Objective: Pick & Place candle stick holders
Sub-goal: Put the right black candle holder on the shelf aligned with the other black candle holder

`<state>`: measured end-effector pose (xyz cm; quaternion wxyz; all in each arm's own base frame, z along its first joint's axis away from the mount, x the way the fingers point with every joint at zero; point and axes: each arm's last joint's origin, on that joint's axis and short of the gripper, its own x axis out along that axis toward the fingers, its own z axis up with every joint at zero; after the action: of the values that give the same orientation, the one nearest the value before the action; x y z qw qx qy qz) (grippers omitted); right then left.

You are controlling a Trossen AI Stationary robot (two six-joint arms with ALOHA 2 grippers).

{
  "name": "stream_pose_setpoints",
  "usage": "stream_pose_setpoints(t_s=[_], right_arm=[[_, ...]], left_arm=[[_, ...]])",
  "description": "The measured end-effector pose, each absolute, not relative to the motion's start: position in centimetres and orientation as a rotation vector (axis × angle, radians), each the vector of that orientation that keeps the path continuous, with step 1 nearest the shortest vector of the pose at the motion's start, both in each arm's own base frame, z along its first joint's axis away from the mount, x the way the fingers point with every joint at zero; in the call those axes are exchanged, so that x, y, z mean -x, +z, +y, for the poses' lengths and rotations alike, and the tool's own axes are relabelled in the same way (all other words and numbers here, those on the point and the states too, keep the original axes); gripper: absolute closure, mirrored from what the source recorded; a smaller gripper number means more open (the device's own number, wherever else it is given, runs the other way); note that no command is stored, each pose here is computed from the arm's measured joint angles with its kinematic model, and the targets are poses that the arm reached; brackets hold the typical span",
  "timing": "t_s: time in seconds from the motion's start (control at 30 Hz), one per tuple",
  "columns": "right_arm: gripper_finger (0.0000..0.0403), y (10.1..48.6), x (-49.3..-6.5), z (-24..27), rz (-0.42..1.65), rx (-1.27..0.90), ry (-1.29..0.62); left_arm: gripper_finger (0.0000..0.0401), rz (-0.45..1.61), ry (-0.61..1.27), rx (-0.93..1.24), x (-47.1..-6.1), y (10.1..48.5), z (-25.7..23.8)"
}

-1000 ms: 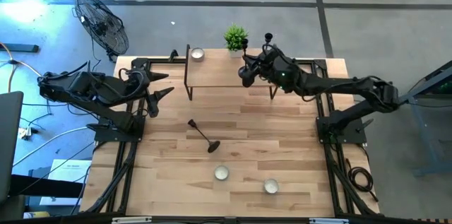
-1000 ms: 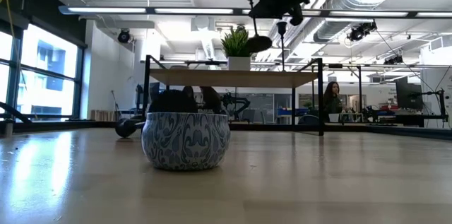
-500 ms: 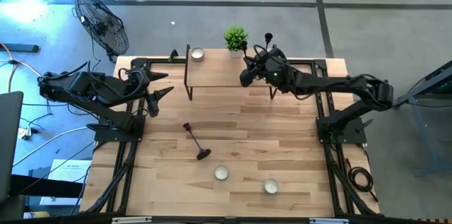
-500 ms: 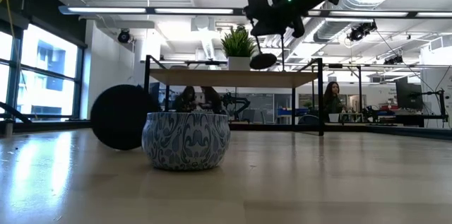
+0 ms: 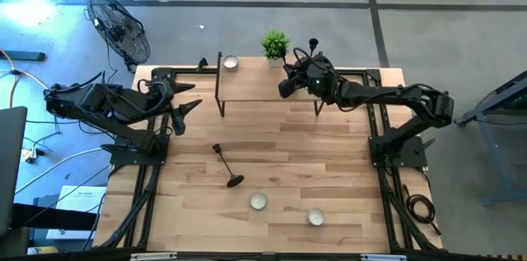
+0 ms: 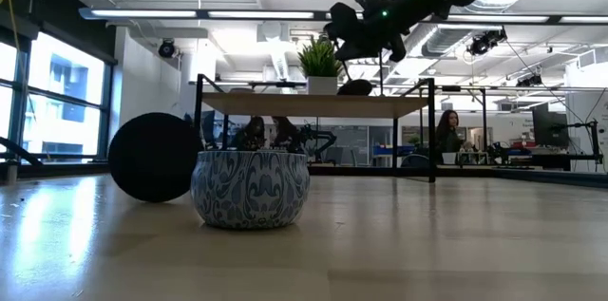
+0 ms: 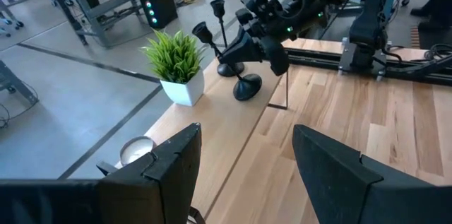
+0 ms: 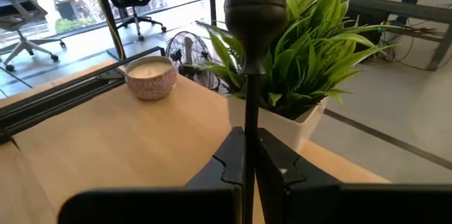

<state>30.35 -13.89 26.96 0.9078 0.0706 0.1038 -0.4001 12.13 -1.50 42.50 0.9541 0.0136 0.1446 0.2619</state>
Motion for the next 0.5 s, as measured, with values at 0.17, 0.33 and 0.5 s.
stream_pose_setpoints(t_s=[0.17, 0.33, 0.5], right_arm=[[0.0398, 27.19, -30.40, -14.10, 0.191, -0.114, -0.820], [0.0398, 27.36, -30.39, -14.25, 0.176, -0.098, -0.822], [0.0398, 27.38, -30.26, -14.54, 0.177, -0.093, -0.829]], left_arm=[[0.0183, 0.294, 0.533, -0.028, -12.13, 42.50, -1.50], [0.0183, 0.293, 0.534, -0.028, -12.13, 42.50, -1.50], [0.0183, 0.293, 0.534, -0.028, -12.13, 42.50, -1.50]])
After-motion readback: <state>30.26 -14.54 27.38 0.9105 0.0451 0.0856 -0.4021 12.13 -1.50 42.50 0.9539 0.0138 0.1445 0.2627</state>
